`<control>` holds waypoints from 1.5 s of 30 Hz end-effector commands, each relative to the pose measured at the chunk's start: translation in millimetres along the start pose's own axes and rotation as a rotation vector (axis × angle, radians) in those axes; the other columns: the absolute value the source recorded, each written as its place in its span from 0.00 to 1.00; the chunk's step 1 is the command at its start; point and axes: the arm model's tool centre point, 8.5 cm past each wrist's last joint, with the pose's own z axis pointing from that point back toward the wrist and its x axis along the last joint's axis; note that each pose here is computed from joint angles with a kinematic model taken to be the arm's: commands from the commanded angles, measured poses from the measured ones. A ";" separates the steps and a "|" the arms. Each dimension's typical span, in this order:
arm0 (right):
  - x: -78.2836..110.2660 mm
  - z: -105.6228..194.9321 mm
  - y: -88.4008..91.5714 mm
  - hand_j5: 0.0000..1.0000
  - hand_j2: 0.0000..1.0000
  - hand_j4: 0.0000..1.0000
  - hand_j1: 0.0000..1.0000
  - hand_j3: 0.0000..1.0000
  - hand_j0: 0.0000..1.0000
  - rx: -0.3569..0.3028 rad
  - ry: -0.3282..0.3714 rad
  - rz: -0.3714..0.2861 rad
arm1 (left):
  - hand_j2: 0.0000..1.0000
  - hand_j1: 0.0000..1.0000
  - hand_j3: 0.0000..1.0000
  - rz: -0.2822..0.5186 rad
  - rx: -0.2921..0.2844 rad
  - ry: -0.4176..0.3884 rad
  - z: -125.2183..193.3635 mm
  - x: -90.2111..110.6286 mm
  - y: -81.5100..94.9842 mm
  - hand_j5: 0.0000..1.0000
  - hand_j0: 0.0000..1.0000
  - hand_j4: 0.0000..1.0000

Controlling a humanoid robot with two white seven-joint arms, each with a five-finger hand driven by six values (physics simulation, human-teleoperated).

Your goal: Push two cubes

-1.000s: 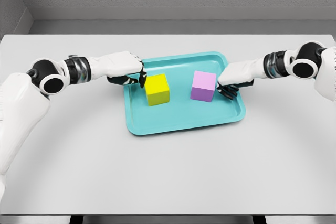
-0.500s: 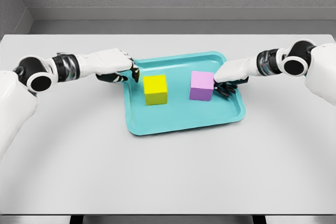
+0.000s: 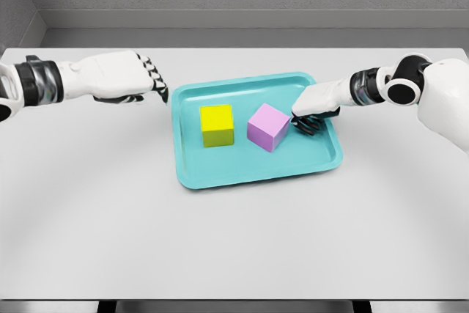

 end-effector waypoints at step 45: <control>43.0 -2.9 -1.6 0.13 0.13 0.13 0.13 0.13 0.13 0.104 -0.103 0.183 | 0.60 0.60 0.60 0.029 -0.083 -0.105 -78.3 37.7 -31.8 0.60 0.60 0.60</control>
